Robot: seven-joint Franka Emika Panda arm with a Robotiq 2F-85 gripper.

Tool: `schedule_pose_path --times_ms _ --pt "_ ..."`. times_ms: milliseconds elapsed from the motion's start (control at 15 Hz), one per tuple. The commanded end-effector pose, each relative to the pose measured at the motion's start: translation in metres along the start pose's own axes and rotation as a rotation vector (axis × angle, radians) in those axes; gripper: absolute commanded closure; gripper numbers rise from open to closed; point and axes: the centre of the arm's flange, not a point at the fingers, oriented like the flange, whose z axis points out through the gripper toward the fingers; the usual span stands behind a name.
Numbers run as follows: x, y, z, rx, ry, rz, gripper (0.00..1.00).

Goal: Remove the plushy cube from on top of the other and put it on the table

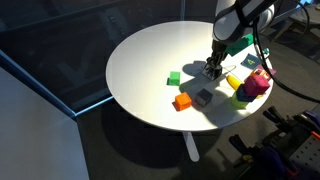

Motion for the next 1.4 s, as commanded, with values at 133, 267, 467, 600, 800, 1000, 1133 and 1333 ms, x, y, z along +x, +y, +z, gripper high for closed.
schedule_pose_path --times_ms 133,267,467,600,800,1000,1133,1333 --pt "0.007 0.0 0.007 -0.024 -0.016 -0.021 0.47" --pt "0.006 0.001 0.006 -0.024 -0.018 -0.022 0.32" --pt "0.003 0.002 0.0 -0.027 -0.016 -0.019 0.08" --pt "0.001 0.004 -0.006 -0.031 -0.014 -0.012 0.0" --pt "-0.004 0.007 -0.023 -0.018 -0.004 -0.014 0.0" --pt "-0.008 0.01 -0.049 -0.005 0.014 -0.017 0.0" --pt "-0.01 0.013 -0.067 -0.002 0.029 -0.015 0.0" --pt "-0.018 0.02 -0.096 0.001 0.039 -0.007 0.0"
